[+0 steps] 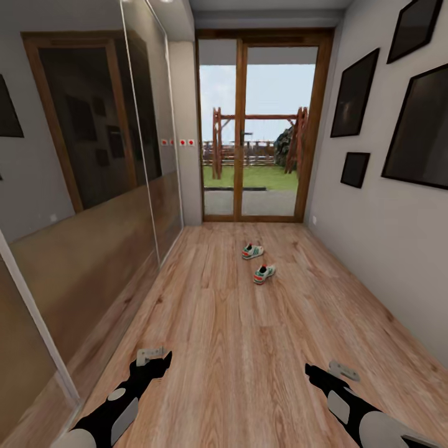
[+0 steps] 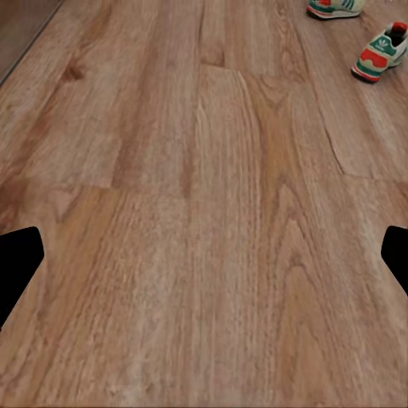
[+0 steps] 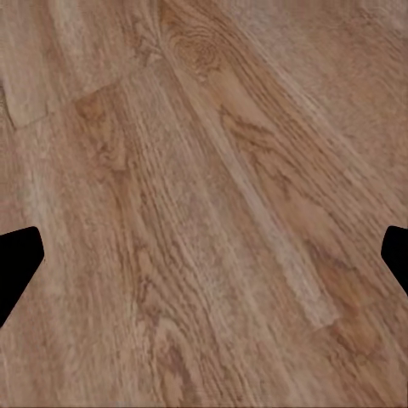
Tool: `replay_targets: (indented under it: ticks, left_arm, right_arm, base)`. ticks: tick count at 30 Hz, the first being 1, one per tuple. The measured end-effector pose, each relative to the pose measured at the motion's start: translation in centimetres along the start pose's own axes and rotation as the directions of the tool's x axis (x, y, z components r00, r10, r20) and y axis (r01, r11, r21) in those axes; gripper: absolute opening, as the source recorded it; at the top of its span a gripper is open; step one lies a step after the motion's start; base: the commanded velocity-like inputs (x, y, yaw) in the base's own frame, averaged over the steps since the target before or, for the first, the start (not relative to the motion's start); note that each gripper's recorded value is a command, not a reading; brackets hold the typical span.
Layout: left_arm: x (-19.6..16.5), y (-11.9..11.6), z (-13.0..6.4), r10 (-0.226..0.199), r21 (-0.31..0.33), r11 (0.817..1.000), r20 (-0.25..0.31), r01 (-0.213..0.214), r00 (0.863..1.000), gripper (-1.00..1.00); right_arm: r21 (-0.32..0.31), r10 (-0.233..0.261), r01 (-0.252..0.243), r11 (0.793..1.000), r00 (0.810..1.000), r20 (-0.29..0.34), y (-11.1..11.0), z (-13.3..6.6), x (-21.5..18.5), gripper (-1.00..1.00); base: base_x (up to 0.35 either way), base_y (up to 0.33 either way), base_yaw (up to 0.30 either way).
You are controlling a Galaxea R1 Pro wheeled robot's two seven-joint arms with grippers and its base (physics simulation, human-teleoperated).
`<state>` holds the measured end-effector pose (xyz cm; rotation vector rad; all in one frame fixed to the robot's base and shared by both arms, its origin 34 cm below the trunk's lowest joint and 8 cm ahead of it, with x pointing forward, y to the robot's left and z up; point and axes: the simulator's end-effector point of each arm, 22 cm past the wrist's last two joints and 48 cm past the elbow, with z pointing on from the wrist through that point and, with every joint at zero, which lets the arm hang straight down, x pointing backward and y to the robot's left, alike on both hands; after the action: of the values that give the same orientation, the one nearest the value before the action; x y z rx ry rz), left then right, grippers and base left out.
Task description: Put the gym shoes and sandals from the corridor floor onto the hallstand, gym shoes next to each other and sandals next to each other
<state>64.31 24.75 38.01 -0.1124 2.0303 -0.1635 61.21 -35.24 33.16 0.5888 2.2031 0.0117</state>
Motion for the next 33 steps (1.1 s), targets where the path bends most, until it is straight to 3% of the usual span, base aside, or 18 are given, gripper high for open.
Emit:
replay_targets:
  ticks: [33]
  left_arm:
    - [0.01, -0.01, 0.00, 0.000, 0.000, 1.000, 0.000, 0.000, 1.000, 1.00]
  right_arm:
    - [0.000, 0.001, -0.001, 1.000, 1.000, 0.000, -0.01, 0.00, 0.00, 1.00]
  base:
    - [0.347, 0.000, -0.015]
